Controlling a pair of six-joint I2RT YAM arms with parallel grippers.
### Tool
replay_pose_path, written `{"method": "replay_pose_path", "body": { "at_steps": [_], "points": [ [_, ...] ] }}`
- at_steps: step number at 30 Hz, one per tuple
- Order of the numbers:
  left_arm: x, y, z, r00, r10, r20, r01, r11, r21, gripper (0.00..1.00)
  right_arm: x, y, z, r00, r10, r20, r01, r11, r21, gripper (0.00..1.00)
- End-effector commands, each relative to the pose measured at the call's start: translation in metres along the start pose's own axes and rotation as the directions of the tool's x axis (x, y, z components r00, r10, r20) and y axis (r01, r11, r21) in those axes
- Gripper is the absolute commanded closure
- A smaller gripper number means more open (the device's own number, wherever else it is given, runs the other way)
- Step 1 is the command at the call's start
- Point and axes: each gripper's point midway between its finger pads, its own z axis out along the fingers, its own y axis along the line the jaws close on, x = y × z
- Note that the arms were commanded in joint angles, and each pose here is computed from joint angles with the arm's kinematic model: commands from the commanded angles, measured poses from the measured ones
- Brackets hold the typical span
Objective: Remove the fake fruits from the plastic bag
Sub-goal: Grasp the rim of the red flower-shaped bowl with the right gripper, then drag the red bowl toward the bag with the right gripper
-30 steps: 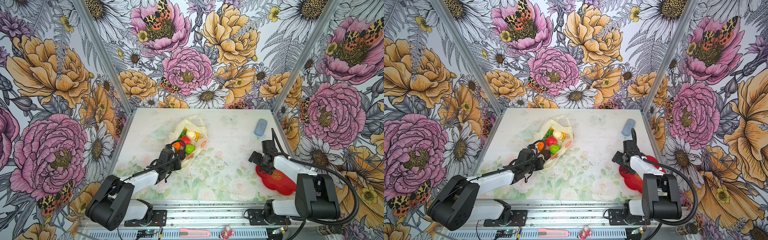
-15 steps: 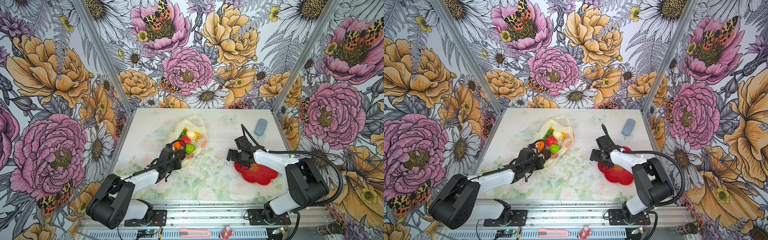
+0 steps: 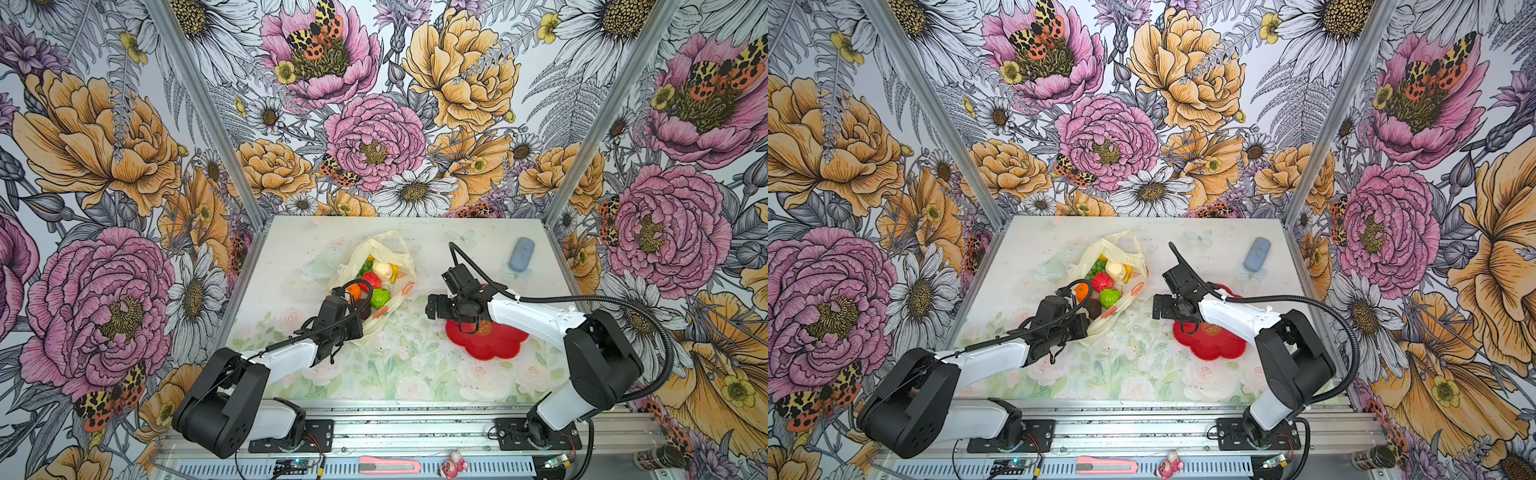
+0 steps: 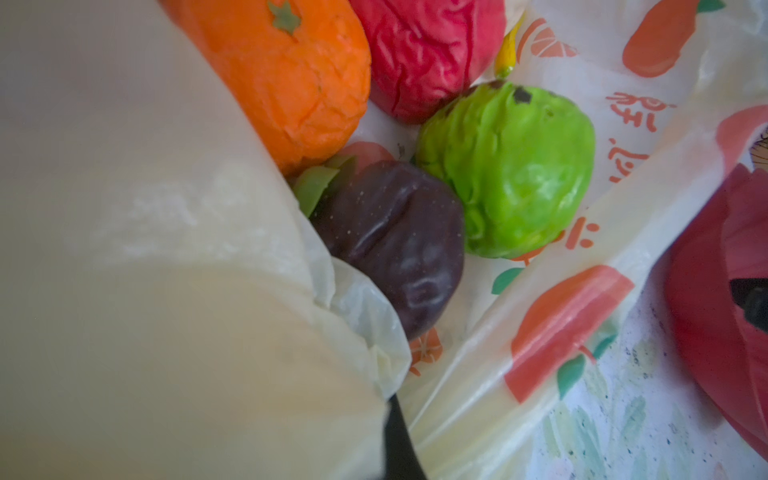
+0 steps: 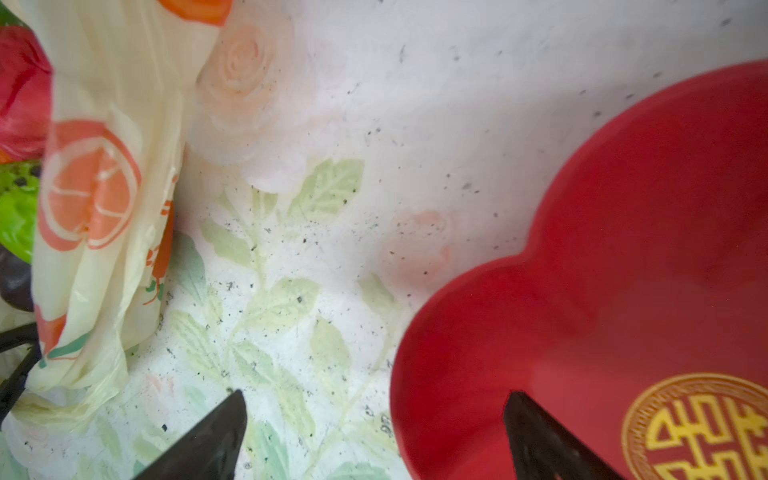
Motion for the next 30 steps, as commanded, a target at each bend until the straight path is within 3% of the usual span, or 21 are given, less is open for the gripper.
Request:
{"method": "replay_pose_path", "body": {
  "at_steps": [1, 7, 14, 23, 30],
  "points": [
    [-0.008, -0.008, 0.0, 1.0, 0.021, 0.009, -0.021, 0.999, 0.031, 1.0, -0.034, -0.033, -0.045, 0.99, -0.037, 0.138, 0.024, 0.995, 0.095, 0.02],
    [-0.008, -0.008, 0.0, 1.0, 0.023, 0.008, -0.024, 0.999, 0.032, 1.0, -0.06, -0.128, -0.083, 0.955, 0.11, 0.275, -0.174, 0.96, 0.22, 0.01],
    [-0.008, -0.008, 0.0, 1.0, 0.027, 0.011, -0.027, 0.999, 0.03, 1.0, -0.04, -0.215, -0.065, 0.915, 0.337, 0.224, -0.391, 0.879, 0.273, 0.0],
    [-0.006, -0.009, 0.002, 0.999, 0.033, 0.007, -0.033, 0.999, 0.021, 1.0, -0.022, -0.189, -0.025, 0.881, 0.457, 0.125, -0.463, 0.886, 0.023, 0.01],
    [-0.004, -0.013, 0.003, 0.999, 0.049, 0.015, -0.05, 0.999, 0.015, 1.0, -0.014, -0.163, -0.014, 0.899, 0.432, 0.077, -0.432, 0.902, -0.012, 0.01]
  ]
}}
